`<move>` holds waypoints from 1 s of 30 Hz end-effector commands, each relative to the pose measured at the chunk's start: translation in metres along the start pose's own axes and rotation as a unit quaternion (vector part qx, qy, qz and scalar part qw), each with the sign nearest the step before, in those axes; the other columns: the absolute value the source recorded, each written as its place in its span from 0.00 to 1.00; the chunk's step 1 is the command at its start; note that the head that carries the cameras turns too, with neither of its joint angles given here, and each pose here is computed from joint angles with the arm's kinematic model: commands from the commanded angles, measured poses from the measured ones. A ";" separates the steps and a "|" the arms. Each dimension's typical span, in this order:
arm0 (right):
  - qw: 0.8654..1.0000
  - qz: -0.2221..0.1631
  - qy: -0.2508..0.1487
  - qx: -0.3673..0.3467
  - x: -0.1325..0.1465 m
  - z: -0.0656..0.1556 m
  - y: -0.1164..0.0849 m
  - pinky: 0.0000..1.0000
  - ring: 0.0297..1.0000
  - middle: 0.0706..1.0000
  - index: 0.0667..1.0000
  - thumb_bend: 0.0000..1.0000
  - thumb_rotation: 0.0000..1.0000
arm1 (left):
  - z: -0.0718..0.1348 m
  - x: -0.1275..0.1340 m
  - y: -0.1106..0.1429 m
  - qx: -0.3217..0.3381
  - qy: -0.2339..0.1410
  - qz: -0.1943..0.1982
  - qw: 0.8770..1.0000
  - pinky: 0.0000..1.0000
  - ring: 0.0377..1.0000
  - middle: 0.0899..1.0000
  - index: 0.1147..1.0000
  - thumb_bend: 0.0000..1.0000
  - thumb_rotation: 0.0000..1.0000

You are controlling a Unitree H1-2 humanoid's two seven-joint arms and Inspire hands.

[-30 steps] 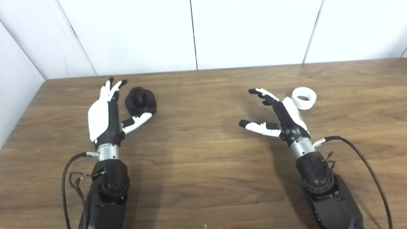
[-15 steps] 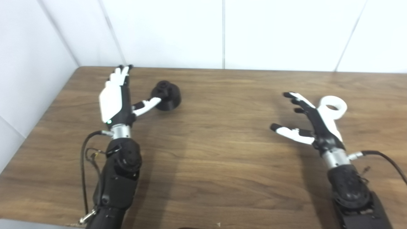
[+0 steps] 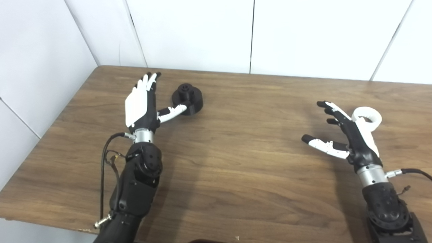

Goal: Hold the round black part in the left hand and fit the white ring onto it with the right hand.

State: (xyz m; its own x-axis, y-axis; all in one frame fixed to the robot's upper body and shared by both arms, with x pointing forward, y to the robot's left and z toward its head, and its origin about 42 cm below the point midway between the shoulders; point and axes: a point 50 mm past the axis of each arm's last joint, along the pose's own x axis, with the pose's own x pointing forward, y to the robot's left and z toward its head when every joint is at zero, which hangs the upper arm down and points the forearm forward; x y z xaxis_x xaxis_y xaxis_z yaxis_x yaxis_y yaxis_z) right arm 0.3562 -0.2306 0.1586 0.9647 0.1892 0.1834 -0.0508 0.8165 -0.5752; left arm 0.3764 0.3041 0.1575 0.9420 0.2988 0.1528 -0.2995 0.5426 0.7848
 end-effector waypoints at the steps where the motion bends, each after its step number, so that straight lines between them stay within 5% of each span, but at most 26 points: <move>1: 0.998 -0.018 -0.052 -0.005 0.015 0.018 -0.013 0.80 0.88 0.90 0.84 0.78 0.42 | 0.017 0.030 0.026 0.030 -0.028 0.019 0.999 1.00 1.00 1.00 0.84 1.00 0.54; 9: 0.998 -0.018 -0.053 -0.003 0.013 0.019 -0.015 0.81 0.88 0.91 0.84 0.76 0.40 | 0.019 0.049 0.028 0.064 -0.019 -0.029 0.997 1.00 1.00 1.00 0.77 1.00 0.54; 30: 0.998 -0.025 -0.050 -0.008 0.010 0.020 -0.018 0.80 0.87 0.90 0.84 0.76 0.40 | 0.013 0.057 0.014 0.122 -0.021 -0.069 0.990 1.00 1.00 1.00 0.77 1.00 0.55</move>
State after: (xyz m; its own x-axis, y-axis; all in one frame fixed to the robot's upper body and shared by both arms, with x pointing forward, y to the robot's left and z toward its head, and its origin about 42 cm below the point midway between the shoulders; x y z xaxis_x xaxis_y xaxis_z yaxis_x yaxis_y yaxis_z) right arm 0.3561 -0.2330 0.1632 0.9625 0.1840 0.1995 -0.0362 0.8156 -0.5774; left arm 0.4115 0.3132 0.1527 0.9784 0.2030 -0.0387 -0.0496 0.4127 0.9095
